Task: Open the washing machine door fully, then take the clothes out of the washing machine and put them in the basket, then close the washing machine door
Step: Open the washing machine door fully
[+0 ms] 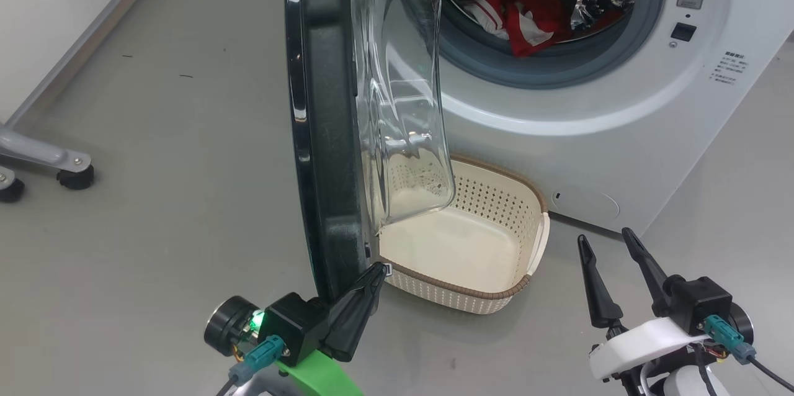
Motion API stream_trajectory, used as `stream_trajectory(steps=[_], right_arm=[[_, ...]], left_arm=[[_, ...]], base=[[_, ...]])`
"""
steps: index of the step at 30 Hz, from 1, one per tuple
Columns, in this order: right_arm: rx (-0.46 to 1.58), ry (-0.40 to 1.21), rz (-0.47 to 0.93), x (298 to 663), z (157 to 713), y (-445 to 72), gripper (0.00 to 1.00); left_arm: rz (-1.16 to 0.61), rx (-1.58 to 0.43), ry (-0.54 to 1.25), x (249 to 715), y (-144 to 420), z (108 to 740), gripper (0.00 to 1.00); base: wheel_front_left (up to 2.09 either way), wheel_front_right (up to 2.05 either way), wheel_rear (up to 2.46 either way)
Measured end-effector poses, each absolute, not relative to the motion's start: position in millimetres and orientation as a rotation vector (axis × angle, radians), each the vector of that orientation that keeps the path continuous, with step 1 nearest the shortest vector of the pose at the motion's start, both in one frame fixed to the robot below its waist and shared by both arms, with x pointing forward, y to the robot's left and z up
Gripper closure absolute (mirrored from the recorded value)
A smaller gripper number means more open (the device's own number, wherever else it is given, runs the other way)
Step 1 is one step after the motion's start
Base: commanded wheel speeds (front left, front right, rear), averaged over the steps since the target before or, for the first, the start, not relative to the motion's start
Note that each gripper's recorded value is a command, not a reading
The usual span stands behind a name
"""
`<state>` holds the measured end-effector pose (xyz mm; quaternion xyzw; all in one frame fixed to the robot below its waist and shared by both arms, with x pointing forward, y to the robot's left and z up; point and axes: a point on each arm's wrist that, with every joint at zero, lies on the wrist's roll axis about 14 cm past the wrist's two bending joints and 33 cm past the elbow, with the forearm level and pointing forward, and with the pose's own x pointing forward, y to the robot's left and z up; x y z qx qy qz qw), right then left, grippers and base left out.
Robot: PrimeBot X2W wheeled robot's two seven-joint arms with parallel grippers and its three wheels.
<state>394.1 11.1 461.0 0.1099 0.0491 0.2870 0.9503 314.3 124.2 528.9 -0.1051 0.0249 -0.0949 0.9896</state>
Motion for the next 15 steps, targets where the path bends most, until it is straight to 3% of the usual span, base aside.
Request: stream_trajectory(steps=[15], right_arm=[[0.221,0.103,0.600,395,460,16,0.00]], left_arm=[[-0.078,-0.240,0.059,317,148,523,1.00]], base=[[0.00,0.00,0.00]])
